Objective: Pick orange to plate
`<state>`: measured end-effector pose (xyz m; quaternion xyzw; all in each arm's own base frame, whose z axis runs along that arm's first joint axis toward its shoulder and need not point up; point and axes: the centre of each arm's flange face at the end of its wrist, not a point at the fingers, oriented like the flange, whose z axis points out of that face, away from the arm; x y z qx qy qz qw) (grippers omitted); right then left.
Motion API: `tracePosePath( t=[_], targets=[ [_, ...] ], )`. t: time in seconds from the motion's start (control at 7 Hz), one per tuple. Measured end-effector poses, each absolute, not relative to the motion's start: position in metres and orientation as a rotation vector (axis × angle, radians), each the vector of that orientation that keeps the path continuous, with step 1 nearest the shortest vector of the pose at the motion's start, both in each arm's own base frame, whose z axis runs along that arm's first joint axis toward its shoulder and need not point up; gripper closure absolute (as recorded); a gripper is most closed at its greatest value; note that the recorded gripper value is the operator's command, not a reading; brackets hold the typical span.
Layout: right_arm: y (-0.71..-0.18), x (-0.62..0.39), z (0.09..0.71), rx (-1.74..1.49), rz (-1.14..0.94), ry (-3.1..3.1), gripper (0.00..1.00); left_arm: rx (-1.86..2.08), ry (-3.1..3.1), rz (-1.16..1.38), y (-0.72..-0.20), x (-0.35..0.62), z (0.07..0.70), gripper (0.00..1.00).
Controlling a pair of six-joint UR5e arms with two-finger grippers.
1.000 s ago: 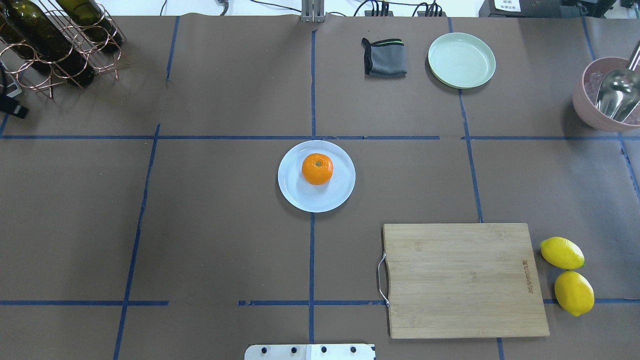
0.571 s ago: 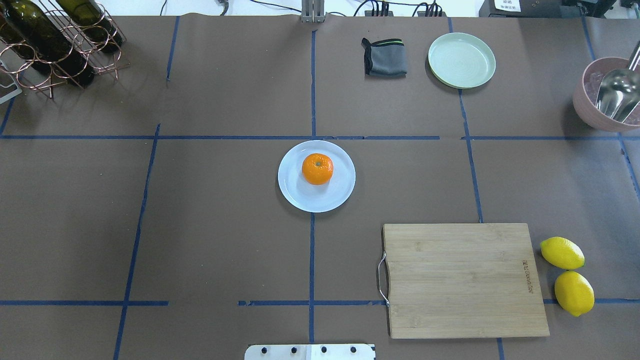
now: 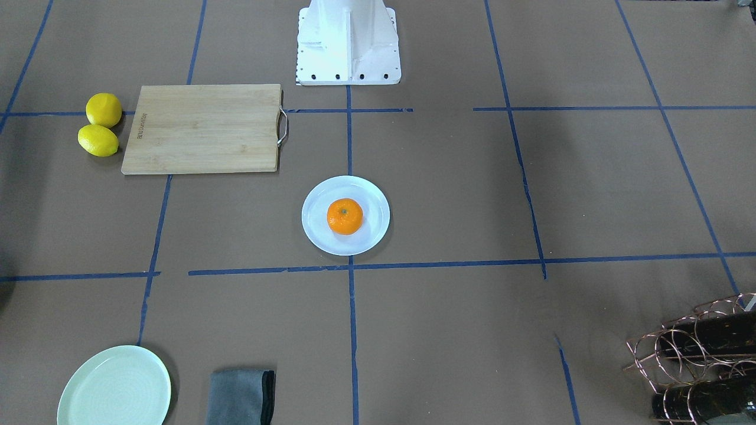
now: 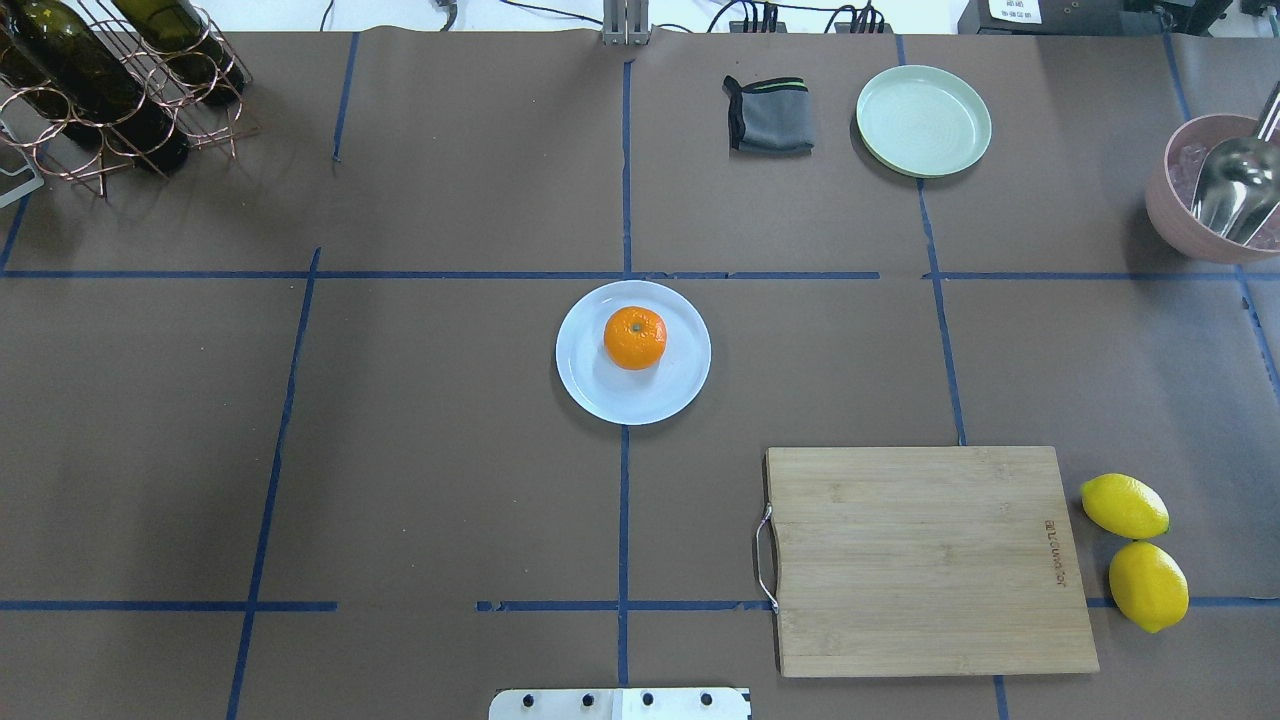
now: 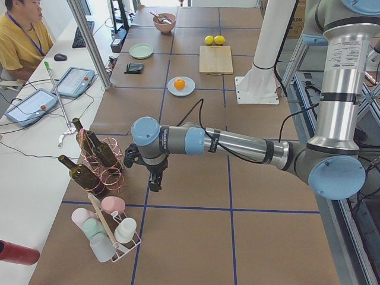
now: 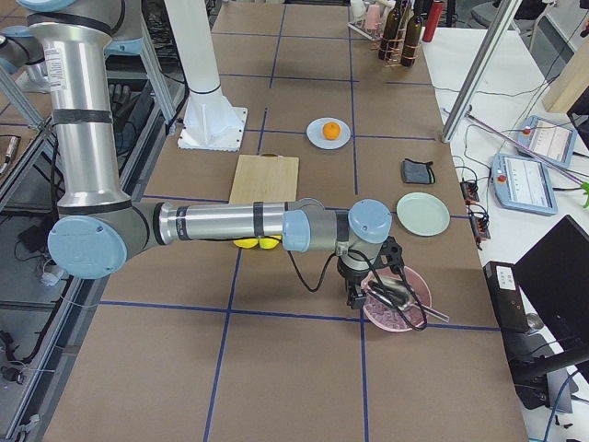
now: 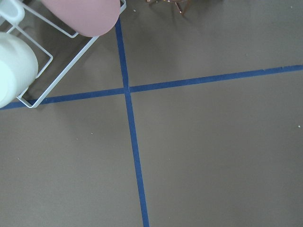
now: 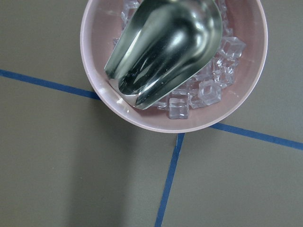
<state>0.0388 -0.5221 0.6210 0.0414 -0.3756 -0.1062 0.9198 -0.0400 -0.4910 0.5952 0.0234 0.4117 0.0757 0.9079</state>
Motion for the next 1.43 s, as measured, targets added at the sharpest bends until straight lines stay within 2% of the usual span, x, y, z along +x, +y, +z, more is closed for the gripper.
tracePosePath(
  t=[0.57,1.43],
  targets=[
    [-0.522,0.037,0.596,0.092,-0.131,-0.777,0.00,-0.009,0.851,0.134,-0.492,-0.040,0.620,0.00],
    [-0.524,0.027,0.594,0.086,-0.144,-0.777,0.00,0.017,0.852,0.129,-0.487,-0.058,0.623,0.00]
  ],
)
